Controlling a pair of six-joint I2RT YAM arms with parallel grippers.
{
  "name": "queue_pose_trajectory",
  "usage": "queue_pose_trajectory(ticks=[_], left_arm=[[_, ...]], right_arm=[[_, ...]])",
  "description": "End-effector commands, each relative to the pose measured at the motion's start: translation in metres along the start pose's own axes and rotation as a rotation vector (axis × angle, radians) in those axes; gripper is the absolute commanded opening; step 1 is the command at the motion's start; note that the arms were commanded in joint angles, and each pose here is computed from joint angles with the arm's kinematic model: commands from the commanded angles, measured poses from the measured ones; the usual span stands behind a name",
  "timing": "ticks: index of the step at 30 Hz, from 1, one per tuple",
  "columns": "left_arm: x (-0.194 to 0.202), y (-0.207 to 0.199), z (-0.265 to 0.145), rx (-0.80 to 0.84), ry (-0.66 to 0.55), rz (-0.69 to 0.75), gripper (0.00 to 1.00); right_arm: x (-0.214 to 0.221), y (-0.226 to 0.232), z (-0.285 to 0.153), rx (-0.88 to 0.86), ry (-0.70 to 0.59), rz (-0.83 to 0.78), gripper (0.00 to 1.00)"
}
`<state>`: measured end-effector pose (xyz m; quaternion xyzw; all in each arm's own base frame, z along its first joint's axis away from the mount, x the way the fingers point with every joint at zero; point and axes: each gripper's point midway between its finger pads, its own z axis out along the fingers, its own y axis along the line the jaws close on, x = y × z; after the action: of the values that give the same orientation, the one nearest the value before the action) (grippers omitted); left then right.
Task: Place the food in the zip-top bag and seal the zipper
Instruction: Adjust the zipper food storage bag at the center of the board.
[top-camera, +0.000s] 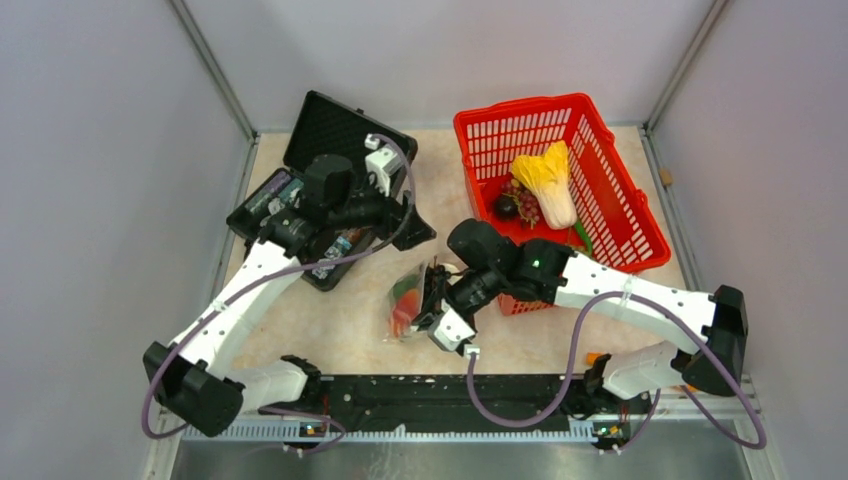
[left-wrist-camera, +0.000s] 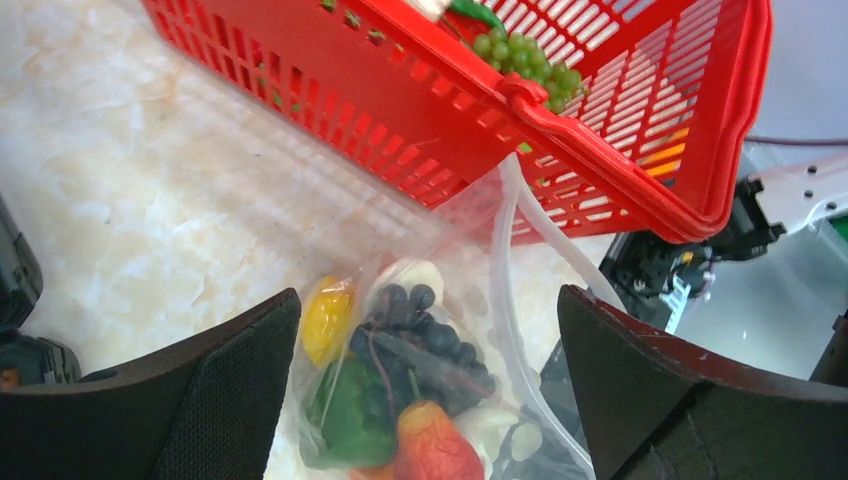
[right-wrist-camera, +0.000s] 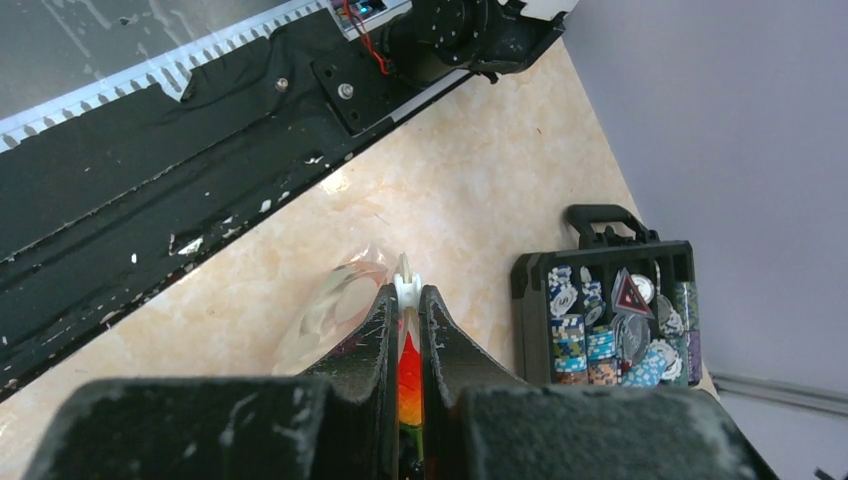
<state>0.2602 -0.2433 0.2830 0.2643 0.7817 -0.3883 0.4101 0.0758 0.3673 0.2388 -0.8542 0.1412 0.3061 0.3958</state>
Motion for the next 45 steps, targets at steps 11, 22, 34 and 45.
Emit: queue_pose_trajectory(ticks=[11, 22, 34, 45], left_arm=[[0.033, -0.011, 0.046, 0.006, 0.251, 0.111, 0.94], [0.038, 0.008, 0.055, -0.119, 0.267, 0.105, 0.48], [0.020, 0.016, 0.050, -0.195, 0.175, 0.112, 0.00], [-0.010, 0.080, -0.008, -0.610, -0.122, -0.150, 0.00]], right_arm=[[-0.017, -0.013, -0.007, 0.078, -0.022, -0.049, 0.00], [-0.011, -0.019, -0.008, 0.118, 0.006, -0.035, 0.00], [-0.012, -0.024, -0.013, 0.177, 0.013, -0.012, 0.17], [-0.044, -0.079, -0.064, 0.677, -0.158, 0.347, 0.47]])
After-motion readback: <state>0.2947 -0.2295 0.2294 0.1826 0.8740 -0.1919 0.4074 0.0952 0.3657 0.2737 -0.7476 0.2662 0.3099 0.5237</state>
